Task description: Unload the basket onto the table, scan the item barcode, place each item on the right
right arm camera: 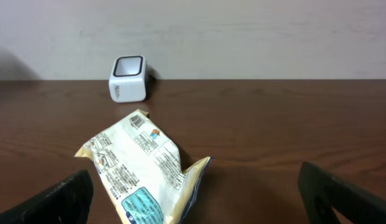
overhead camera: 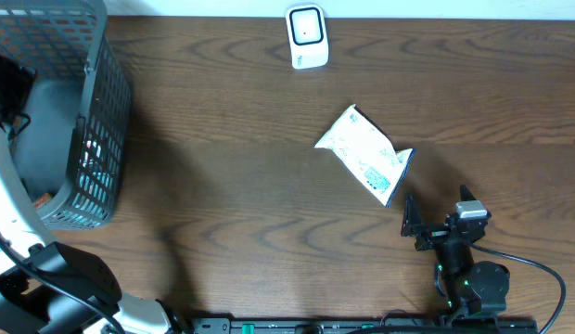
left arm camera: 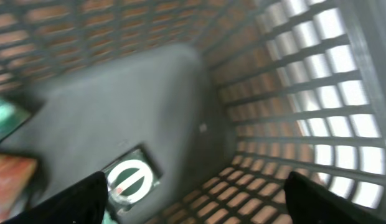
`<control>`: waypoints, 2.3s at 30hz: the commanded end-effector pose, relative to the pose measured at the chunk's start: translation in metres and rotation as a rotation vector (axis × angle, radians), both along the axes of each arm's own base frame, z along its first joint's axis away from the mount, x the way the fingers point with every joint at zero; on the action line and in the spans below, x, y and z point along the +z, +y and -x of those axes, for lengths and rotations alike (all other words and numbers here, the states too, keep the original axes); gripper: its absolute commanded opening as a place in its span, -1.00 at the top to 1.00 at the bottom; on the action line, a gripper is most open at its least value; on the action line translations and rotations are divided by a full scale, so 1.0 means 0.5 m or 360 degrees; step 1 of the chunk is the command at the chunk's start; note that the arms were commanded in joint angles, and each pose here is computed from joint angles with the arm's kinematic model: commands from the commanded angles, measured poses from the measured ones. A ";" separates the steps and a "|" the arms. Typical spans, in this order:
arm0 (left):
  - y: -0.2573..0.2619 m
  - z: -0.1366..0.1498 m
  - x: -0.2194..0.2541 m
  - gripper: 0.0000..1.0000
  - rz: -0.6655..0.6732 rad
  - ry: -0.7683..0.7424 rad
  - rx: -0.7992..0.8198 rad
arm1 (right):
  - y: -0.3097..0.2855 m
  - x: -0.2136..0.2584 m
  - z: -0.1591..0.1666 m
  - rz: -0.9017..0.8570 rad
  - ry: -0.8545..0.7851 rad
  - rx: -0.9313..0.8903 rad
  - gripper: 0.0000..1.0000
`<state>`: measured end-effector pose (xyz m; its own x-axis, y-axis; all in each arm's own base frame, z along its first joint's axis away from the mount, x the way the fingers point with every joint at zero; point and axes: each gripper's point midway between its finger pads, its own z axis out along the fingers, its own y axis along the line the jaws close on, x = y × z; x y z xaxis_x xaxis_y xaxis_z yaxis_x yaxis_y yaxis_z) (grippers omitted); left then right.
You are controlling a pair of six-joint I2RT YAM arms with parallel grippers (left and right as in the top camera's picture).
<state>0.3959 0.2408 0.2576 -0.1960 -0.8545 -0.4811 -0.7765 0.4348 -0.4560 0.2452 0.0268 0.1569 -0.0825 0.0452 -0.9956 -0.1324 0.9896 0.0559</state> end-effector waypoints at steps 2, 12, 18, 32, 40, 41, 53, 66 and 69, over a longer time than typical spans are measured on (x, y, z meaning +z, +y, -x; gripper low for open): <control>-0.065 -0.047 0.114 -0.48 -0.0093 -0.0324 -0.0353 | 0.003 -0.002 0.001 -0.0020 0.0007 0.0006 -0.99; -0.393 -0.070 0.237 -0.37 0.0025 -0.0715 -0.1349 | 0.003 -0.002 0.001 -0.0020 0.0007 0.0006 -0.99; -0.678 -0.067 0.125 -0.33 0.0278 -0.0469 -0.1834 | 0.003 -0.002 0.001 -0.0020 0.0007 0.0006 -0.99; -1.042 0.067 -0.284 -0.77 0.0523 0.0693 -0.1944 | 0.003 -0.002 0.001 -0.0020 0.0007 0.0006 -0.98; -1.105 0.098 -0.414 -0.98 0.0635 0.0940 -0.1763 | 0.003 -0.002 0.001 -0.0021 0.0007 0.0006 -0.98; -1.113 0.092 -0.425 -0.98 0.0639 0.0927 -0.1761 | 0.003 -0.002 0.001 -0.0021 0.0007 0.0006 -0.99; -1.126 -0.004 -0.487 -0.61 0.0426 0.0681 -0.1744 | 0.003 -0.002 0.001 -0.0020 0.0007 0.0006 -0.99; -1.065 -0.074 -0.466 0.85 -0.0089 0.0495 -0.2135 | 0.003 -0.002 0.001 -0.0020 0.0007 0.0006 -0.99; -1.021 -0.111 -0.414 0.85 -0.0178 0.0392 -0.2172 | 0.003 -0.002 0.001 -0.0020 0.0007 0.0006 -0.99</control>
<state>0.4277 -0.3060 0.0295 -0.9609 0.0694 -0.2681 0.1683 0.9152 -0.3662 0.2452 0.0268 0.1569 -0.0825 0.0452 -0.9956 -0.1324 0.9896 0.0559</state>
